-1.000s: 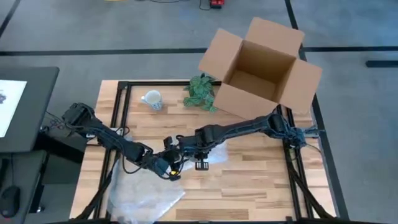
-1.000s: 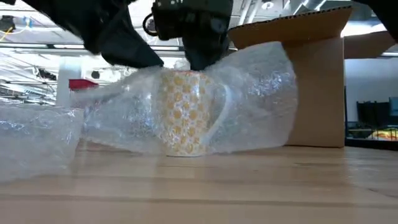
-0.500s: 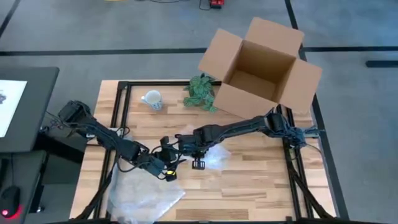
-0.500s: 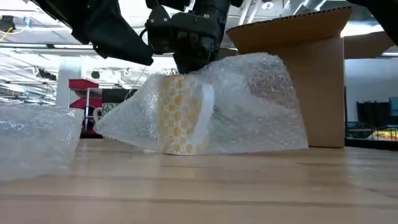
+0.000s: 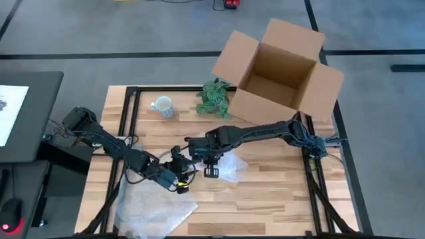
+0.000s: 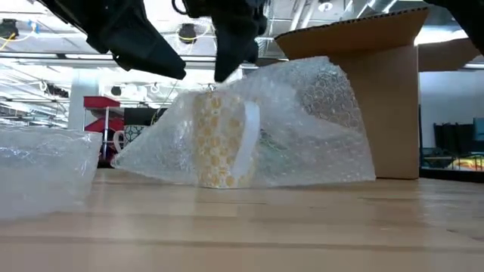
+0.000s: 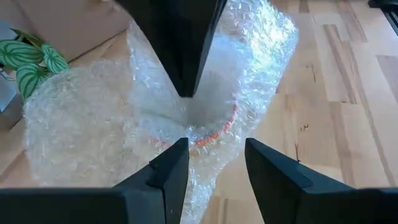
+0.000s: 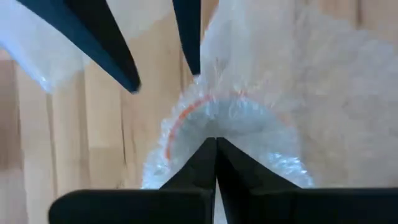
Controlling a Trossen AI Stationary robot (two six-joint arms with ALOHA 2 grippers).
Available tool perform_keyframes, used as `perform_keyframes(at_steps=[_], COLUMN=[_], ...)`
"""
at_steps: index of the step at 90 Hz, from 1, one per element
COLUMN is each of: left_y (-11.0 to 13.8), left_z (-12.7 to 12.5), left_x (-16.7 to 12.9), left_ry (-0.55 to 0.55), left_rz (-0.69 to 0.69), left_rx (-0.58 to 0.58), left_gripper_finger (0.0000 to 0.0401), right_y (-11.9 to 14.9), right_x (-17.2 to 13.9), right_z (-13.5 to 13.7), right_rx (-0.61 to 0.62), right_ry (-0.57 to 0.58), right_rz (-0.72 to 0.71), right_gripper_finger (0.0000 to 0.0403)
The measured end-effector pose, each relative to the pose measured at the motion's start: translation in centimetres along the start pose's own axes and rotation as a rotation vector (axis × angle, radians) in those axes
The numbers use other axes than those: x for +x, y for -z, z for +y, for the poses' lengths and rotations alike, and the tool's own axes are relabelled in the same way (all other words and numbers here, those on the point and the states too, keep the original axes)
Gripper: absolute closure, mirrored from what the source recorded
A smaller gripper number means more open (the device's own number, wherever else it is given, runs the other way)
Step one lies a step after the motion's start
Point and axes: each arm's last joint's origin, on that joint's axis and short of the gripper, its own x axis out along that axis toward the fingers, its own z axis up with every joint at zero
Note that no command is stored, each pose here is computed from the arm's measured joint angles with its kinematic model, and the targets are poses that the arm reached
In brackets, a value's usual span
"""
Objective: Wrap mug
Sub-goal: Wrap the yellow mug
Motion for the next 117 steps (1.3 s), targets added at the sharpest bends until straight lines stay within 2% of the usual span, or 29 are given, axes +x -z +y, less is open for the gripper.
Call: perform_keyframes(at_steps=[16,27,45,56,77,97,117], left_y=[0.4,0.8,1.2,1.3,1.4,1.4,1.4], left_z=[-0.2,-0.3,-0.1,0.1,0.0,0.0,0.0], left_x=[-0.4,-1.5,-3.4,-4.2,-4.6,-4.6,-4.6], left_ry=[0.005,0.019,0.026,0.024,0.010,0.009,0.007], left_rz=[0.024,0.053,0.099,0.108,0.095,0.095,0.095], left_rx=[0.021,0.023,0.006,-0.010,-0.019,-0.022,-0.025], left_gripper_finger=[0.0263,0.0263,0.0263,0.0263,0.0263,0.0263,0.0263], right_y=[0.0,0.7,1.6,1.7,0.7,0.1,-0.5], right_x=[1.3,4.4,9.0,9.8,6.5,-0.4,-2.6], right_z=[-0.7,-1.8,-2.0,-1.4,-0.7,0.0,-0.2], right_rx=[0.009,0.029,0.006,-0.025,-0.035,-0.083,-0.074], right_ry=[0.042,0.050,-0.018,-0.024,-0.033,-0.054,-0.031], right_rz=[0.017,0.088,0.152,0.161,0.124,0.027,-0.087], right_gripper_finger=[0.0403,0.0403,0.0403,0.0403,0.0403,0.0403,0.0403])
